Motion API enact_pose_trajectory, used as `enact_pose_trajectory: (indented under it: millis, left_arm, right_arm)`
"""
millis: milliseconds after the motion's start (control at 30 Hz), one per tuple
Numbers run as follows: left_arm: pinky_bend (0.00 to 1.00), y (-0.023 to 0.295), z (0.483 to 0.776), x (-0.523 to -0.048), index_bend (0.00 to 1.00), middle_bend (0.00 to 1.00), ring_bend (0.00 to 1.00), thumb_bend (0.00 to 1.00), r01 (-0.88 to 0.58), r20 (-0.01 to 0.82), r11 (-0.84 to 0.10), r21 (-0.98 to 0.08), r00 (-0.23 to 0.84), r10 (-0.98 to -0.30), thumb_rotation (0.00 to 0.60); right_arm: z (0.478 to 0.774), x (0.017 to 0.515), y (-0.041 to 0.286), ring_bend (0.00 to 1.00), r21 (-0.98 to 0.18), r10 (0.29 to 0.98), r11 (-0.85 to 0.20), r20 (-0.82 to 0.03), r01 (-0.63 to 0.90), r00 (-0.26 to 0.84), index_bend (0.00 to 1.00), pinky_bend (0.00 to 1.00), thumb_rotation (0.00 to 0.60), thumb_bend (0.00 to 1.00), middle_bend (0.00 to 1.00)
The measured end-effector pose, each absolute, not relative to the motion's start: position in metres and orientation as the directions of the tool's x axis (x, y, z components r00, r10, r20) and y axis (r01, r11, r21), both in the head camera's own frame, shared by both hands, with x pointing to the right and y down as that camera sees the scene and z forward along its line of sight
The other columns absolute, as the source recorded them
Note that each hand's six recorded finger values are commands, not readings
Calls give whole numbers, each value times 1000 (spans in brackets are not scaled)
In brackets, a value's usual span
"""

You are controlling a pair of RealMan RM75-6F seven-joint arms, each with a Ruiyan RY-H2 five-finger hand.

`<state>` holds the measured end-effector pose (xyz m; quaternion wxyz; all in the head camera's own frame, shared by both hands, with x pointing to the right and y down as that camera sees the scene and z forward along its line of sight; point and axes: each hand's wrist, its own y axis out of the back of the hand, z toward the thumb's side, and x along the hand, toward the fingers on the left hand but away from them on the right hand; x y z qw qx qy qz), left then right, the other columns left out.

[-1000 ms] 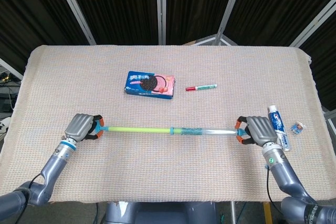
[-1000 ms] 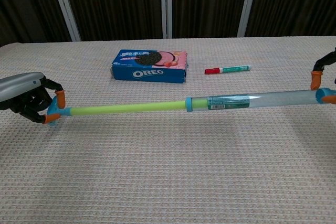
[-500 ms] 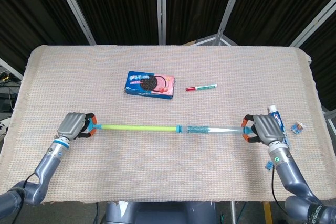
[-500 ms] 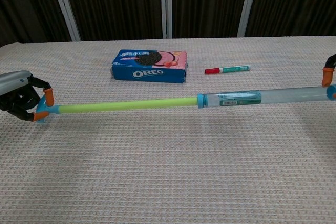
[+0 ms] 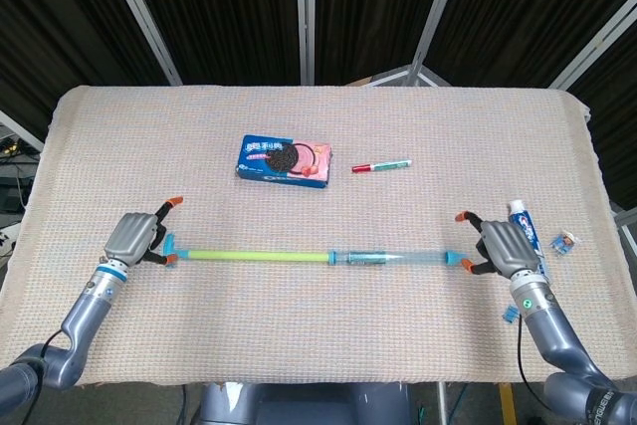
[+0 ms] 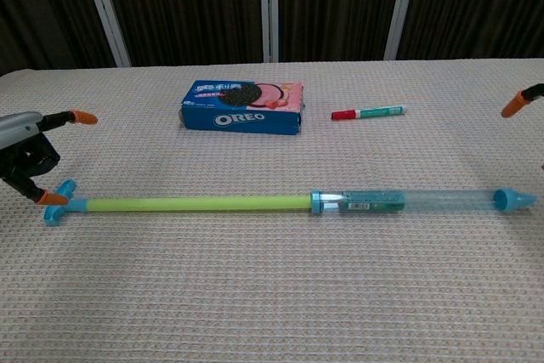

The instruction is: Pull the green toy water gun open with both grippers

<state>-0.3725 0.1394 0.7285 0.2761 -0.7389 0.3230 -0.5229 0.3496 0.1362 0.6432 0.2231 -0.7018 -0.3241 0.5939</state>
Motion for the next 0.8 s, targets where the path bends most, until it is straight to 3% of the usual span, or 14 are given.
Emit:
enact_pose_trajectory:
  millis: [233,267,333,367,400,467,500,567,600,667,800]
  left_arm:
    - [977,129,700,-385,0,786,786,0,-219,521,-566,-795,232,-822,600]
    - [930,127,693,-388,0,730,735,0,-224,503,-548,-806,229,-833,600]
    - [742,124,675,-396,0,556,574,0,-236,458,-503,-832,222,-861,600]
    - [578,123,666,-400,0,404,433,0,-240,439,-484,-842,218,-872,600]
    - [405,123,656,-405,0,237,282,0,-243,418,-462,-853,212,-883,600]
    - [173,125,642,-413,0,46,81,0,-242,399,-441,-864,202,-894,600]
    - [80,126,634,-417,0,3,21,0,-238,392,-432,-870,195,-899,600]
    - [9,130,624,-423,0,0,0,0,-226,389,-425,-876,186,-902,600]
    - [0,133,616,-428,0,0,0,0,-216,386,-419,-882,178,-905,600]
    - [0,140,603,-435,0,0,0,0,-197,379,-406,-892,163,-911,600]
    - [0,163,577,-452,0,0,0,0,-159,371,-385,-909,112,-922,600]
  right_arm:
    - [623,358,135,996,-752,774,-631,-626,189,96,30,1000,600,0,970]
    - [618,360,135,980,-766,788,-614,-608,187,99,40,1000,600,0,944]
    - [607,364,135,921,-801,822,-569,-558,186,112,31,998,600,0,876]
    - [602,366,136,863,-816,837,-547,-534,187,119,17,968,600,0,814]
    - [596,368,136,812,-831,852,-524,-508,188,125,8,921,600,0,759]
    - [584,375,139,587,-863,882,-469,-450,189,139,0,642,600,0,528]
    - [580,378,140,482,-875,893,-448,-427,185,144,0,521,600,0,433]
    - [570,389,146,158,-899,912,-404,-382,167,151,0,177,600,0,155]
    - [567,394,150,83,-908,918,-389,-367,157,152,0,98,600,0,87]
    - [561,407,160,0,-921,927,-366,-347,135,143,0,0,600,0,1]
    - [555,424,178,0,-924,924,-372,-359,86,134,0,0,600,0,0]
